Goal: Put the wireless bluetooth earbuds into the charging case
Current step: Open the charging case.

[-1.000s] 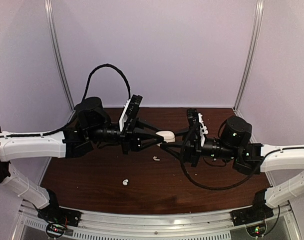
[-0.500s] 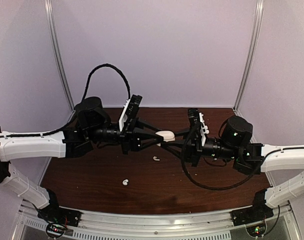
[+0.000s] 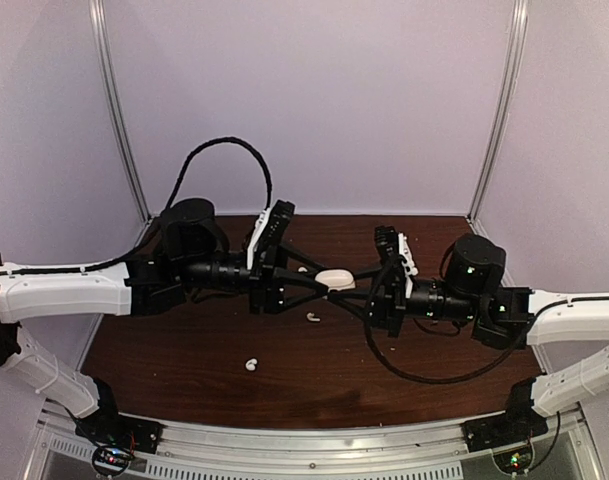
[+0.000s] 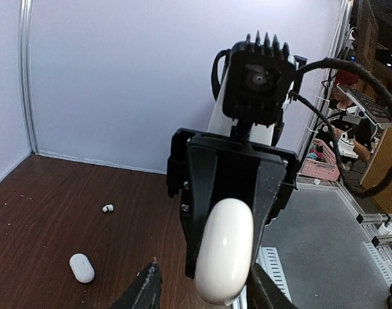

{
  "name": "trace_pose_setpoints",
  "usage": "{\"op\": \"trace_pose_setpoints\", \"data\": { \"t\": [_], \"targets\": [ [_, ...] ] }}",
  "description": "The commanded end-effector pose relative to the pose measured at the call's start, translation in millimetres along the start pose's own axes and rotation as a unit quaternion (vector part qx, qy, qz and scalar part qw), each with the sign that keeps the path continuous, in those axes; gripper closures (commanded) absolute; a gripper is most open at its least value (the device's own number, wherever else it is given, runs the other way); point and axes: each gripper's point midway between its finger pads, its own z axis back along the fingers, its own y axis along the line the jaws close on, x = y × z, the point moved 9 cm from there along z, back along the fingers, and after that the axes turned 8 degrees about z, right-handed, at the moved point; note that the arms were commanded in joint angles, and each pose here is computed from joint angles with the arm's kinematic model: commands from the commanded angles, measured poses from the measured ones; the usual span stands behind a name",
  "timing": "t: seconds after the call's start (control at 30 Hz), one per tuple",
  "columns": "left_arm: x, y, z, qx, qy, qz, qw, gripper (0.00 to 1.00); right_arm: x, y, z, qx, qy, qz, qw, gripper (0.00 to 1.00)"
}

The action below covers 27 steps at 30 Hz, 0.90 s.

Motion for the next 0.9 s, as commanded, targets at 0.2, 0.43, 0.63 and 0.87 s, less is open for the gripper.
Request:
{"op": "trace_pose_setpoints", "data": {
  "t": [0.2, 0.43, 0.63, 0.87],
  "targets": [
    [22, 2, 1, 0.027, -0.036, 0.000, 0.999, 0.55, -6, 4, 4, 0.015, 0.021, 0.022, 0.999, 0.91],
    [23, 15, 6, 0.061, -0.045, 0.019, 0.997, 0.57, -6, 5, 8, 0.014, 0.023, 0.024, 0.999, 0.93],
    [18, 13, 7, 0.049, -0.038, 0.014, 0.998, 0.55, -8, 5, 12, -0.001, 0.022, 0.022, 1.000, 0.95],
    [25, 18, 29, 0.081, -0.050, 0.006, 0.995, 0.46, -14, 3, 23, -0.030, 0.021, 0.015, 0.999, 0.95]
  ]
}}
